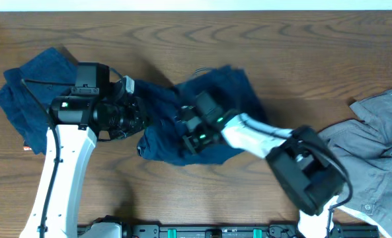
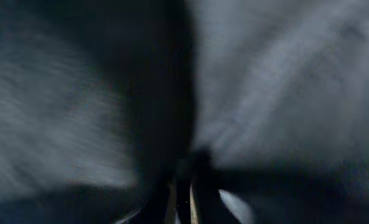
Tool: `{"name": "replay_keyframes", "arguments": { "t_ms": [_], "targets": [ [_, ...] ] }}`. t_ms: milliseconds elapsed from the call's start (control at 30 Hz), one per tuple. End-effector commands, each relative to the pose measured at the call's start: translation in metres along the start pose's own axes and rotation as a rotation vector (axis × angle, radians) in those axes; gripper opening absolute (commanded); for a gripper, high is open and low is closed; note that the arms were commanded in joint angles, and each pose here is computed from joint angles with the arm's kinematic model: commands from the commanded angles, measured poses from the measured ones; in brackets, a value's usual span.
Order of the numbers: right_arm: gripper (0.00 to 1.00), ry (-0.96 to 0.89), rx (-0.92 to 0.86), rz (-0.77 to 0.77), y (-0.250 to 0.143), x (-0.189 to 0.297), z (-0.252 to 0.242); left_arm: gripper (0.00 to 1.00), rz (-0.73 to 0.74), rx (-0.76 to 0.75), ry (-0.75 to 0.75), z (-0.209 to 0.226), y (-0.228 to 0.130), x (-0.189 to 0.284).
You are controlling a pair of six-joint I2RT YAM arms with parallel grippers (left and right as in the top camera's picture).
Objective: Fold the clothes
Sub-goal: 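Fold the right half of the navy shorts toward the left gripper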
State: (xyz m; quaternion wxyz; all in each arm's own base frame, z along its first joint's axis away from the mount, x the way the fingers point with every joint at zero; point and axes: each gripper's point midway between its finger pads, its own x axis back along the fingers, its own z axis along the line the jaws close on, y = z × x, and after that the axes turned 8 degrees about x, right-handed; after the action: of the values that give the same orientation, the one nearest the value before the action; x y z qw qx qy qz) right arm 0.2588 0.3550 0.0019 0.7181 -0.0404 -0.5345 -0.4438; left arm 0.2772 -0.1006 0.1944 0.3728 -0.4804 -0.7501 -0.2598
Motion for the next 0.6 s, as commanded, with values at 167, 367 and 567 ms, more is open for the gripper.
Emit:
{"name": "replay_keyframes", "arguments": {
  "t_ms": [167,367,567],
  "targets": [
    [0.33,-0.073,-0.060,-0.060,0.018,0.013,-0.006,0.06,-0.010,-0.057,-0.148,-0.035,-0.001,0.018],
    [0.40,-0.331,-0.219,-0.120,0.018,0.107,-0.077,0.06,-0.026,-0.055,-0.122,-0.031,0.002,0.017],
    [0.41,-0.522,-0.364,0.056,-0.050,0.158,-0.141,0.06,-0.015,-0.061,-0.121,-0.032,0.000,0.014]
  ]
}}
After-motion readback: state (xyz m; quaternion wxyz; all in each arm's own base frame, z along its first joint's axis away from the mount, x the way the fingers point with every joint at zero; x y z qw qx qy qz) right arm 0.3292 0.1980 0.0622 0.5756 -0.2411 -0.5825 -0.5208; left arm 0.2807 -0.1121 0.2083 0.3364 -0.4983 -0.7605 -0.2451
